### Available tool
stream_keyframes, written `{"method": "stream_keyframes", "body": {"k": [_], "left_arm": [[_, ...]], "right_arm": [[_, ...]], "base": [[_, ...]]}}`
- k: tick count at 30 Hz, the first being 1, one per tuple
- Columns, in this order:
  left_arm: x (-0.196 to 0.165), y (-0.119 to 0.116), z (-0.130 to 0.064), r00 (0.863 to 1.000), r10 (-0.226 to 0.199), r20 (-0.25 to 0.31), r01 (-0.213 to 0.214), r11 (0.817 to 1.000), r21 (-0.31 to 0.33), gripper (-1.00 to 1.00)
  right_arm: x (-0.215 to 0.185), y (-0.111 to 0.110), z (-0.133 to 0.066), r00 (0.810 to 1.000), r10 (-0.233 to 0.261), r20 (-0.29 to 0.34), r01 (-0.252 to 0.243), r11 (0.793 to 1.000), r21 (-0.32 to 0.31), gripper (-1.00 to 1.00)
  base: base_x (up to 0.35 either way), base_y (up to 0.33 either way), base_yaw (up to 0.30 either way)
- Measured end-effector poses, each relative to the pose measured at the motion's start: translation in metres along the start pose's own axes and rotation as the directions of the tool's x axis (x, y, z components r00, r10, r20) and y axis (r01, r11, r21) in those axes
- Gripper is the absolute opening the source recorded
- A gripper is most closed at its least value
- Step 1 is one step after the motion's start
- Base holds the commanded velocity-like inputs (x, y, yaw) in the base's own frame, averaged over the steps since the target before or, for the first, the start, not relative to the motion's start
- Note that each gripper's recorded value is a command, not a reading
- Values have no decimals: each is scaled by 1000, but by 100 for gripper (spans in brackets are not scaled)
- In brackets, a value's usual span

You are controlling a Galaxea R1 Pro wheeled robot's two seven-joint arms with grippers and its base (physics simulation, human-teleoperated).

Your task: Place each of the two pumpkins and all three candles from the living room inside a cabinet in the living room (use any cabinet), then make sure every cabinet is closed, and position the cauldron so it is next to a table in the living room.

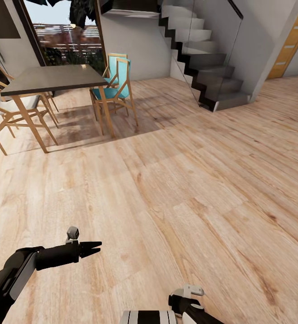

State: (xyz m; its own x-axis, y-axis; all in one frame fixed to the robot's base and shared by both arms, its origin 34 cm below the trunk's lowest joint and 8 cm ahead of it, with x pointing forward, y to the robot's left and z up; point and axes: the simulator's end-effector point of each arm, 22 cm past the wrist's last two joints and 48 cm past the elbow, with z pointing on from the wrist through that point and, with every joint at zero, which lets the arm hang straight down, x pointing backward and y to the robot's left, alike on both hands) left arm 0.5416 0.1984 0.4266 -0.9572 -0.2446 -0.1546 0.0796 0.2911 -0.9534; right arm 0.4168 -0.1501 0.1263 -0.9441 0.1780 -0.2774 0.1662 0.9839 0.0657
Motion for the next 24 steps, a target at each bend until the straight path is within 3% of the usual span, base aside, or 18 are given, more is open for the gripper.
{"method": "stream_keyframes", "body": {"k": [24], "left_arm": [[0,0,0,1000,0,0,0,1000,0,100]], "right_arm": [[0,-2,0,1000,0,-3,0,1000,12,100]], "base": [[0,0,0]]}}
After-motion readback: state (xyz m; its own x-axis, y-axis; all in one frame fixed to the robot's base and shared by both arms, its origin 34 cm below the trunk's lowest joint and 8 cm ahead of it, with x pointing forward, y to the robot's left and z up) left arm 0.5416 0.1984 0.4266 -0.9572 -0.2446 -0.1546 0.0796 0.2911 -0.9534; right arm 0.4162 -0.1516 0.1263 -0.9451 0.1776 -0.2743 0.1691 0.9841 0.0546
